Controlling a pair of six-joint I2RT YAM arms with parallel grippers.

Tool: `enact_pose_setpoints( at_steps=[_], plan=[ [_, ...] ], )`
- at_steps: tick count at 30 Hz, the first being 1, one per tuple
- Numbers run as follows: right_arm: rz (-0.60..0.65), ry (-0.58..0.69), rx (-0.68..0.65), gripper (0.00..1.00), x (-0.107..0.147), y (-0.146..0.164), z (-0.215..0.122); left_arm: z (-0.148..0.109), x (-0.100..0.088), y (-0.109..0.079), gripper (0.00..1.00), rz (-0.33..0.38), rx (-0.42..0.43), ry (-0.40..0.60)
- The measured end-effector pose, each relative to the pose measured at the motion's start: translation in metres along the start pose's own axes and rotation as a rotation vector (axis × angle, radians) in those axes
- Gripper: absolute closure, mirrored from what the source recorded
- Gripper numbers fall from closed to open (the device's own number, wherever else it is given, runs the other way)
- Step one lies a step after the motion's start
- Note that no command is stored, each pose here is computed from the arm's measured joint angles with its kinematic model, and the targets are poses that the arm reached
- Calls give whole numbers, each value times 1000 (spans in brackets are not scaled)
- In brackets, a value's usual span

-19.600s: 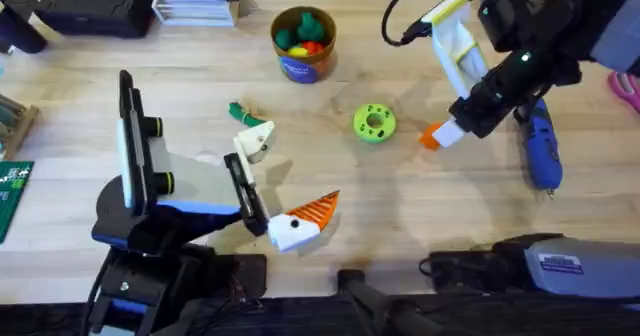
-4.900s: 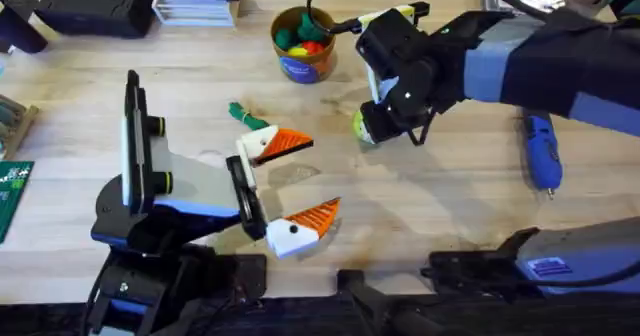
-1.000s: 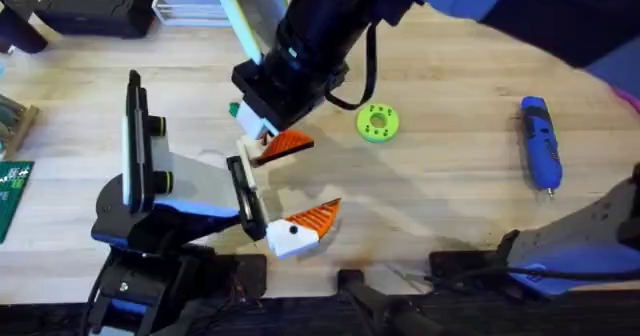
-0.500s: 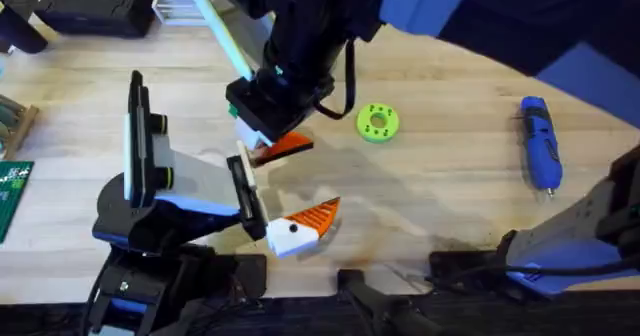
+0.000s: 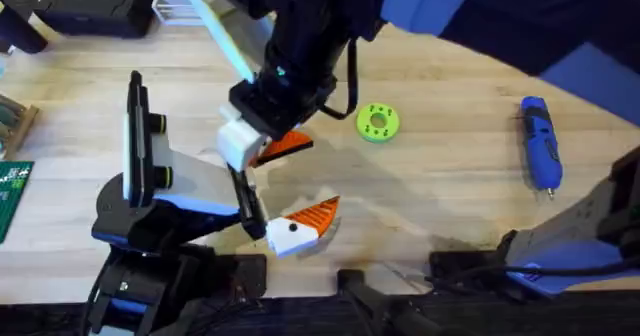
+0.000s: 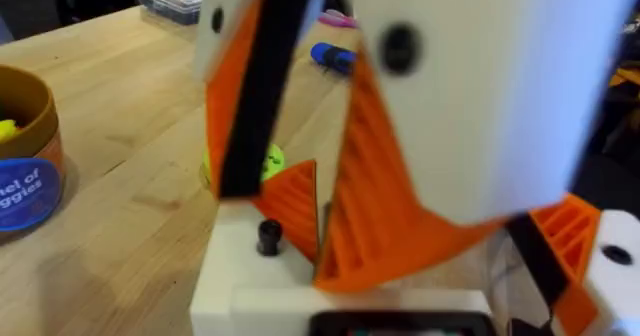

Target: Pick up the gripper from the table and insert it into the empty holder that is missing its gripper. Then pick up a screw, insert it into the mounting hole, and use the screwdriver to tighten it. Finally, clean up the table by picking up the vegetable and placing it into the bucket.

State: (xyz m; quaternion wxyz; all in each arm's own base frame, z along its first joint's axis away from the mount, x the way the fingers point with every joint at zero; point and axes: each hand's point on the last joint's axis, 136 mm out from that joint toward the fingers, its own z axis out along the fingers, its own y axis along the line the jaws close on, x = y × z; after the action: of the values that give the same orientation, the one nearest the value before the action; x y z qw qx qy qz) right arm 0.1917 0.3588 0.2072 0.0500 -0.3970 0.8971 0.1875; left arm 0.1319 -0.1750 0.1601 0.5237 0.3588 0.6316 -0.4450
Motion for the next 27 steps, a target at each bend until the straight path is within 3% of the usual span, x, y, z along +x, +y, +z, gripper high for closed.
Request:
enact_pose_setpoints(
  at_steps=[2,3,14,20,27],
  plan=[
    [21,2,16,35,0,-11,-2,0,0,0,16,5,0,-1],
    [32,-5,17,15,-2,-15,-3,0,0,0,15,9,2,-1],
    [99,-17,42,8,8,-50,-35,0,0,-1,15,18,5,0],
    [75,-118,3,8,15,-49,-70,0,0,-1,16,18,5,-1],
    [108,-172,-59,7,71,-55,-79,0,0,-1,15,20,5,0]
  ],
)
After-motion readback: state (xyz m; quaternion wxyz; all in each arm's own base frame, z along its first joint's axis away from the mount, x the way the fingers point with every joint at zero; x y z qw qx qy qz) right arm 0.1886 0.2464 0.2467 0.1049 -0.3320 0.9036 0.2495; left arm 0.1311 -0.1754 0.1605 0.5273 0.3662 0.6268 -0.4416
